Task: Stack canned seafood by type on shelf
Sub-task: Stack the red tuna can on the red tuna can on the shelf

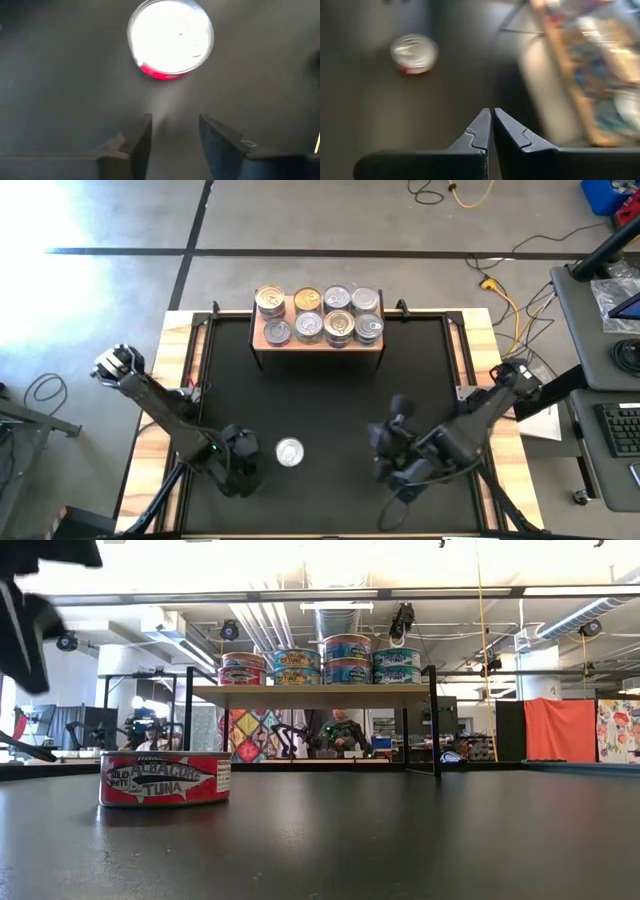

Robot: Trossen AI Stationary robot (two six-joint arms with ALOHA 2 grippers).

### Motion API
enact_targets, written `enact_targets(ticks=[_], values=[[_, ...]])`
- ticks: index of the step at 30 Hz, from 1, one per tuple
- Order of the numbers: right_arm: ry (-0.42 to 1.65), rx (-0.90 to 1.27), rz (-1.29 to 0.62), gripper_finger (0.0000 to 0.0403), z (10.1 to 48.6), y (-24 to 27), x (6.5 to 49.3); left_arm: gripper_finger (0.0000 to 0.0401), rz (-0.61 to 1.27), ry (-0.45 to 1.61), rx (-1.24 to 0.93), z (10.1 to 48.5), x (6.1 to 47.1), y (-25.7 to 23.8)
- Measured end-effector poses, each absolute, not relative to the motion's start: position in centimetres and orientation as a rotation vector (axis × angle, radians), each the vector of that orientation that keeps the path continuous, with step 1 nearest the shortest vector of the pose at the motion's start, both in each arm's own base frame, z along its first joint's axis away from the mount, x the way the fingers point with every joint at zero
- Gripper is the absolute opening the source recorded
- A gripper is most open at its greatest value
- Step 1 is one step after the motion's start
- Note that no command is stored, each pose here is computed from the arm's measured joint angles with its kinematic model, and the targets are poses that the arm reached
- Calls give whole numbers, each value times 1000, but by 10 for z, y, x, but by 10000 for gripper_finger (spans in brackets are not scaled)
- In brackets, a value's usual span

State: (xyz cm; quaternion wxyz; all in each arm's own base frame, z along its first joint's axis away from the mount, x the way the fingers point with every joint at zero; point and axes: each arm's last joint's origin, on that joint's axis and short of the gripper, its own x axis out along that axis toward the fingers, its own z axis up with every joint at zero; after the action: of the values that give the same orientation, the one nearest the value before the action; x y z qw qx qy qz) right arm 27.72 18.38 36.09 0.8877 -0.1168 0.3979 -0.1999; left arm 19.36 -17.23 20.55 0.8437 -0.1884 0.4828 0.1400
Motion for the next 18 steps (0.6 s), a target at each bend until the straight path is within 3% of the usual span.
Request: enact_targets(ticks=[10,13,18], values=[[864,84,-176,19,270,156,339,286,267,1029,-456,182,173,-153],[902,127,-150,49,251,147,348,331,252,1062,-385,174,173,-154],[976,111,-150,132,221,140,367,380,180,1095,-199,162,175,-155]])
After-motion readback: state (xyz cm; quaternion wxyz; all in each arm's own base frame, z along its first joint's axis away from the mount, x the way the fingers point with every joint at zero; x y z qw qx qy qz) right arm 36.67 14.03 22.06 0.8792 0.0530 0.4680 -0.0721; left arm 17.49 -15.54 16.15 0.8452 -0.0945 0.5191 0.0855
